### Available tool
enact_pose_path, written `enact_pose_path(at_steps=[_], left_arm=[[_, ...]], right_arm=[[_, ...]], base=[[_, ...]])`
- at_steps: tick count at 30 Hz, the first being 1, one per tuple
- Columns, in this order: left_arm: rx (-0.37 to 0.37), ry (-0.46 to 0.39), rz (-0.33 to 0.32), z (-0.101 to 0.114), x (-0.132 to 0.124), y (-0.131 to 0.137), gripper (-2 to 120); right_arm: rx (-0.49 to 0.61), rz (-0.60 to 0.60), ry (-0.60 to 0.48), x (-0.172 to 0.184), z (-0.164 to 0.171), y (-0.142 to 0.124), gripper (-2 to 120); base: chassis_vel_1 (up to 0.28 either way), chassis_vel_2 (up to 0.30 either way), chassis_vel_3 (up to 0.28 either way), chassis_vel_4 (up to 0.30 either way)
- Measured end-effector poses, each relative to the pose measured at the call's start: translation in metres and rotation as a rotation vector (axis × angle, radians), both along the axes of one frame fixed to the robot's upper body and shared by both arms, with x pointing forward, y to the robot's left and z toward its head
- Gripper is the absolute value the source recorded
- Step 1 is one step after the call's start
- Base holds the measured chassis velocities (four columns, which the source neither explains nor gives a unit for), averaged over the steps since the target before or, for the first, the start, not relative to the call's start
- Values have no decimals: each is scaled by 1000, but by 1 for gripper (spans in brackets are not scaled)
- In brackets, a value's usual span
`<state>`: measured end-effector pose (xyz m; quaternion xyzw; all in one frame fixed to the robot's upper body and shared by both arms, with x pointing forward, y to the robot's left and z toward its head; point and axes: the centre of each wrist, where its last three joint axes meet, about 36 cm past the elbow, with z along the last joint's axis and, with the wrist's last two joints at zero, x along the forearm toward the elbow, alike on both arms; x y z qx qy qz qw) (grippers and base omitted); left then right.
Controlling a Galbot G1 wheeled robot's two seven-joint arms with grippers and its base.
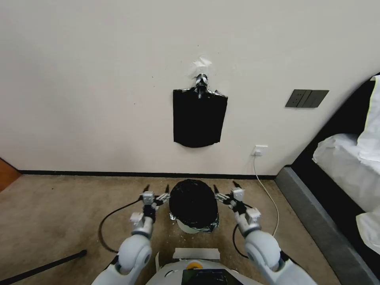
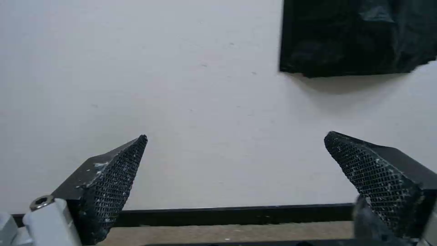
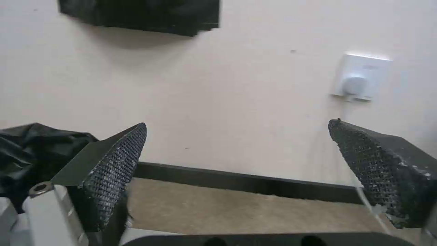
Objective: Place a trash bag onto the trash bin.
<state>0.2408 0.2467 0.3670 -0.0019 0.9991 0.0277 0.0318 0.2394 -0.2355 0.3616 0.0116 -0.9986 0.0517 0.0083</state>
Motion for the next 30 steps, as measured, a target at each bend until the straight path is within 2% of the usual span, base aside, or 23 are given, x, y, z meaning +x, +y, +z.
enact_pose_path(at_steps=[1, 4, 7, 30], left_arm=[[0, 0, 0, 0, 0, 0, 100], [2, -11, 23, -8, -25, -1, 100], [-2, -9, 28, -10, -29, -2, 100], [-12, -4, 34, -9, -27, -3, 100]], right_arm=[[0, 0, 0, 0, 0, 0, 100], [33, -29, -20, -18, -5, 4, 100], [39, -31, -26, -20, -4, 5, 100], [51, -30, -25, -17, -2, 6, 100]], base=[[0, 0, 0, 0], [0, 0, 0, 0], [0, 0, 0, 0], [0, 0, 0, 0]])
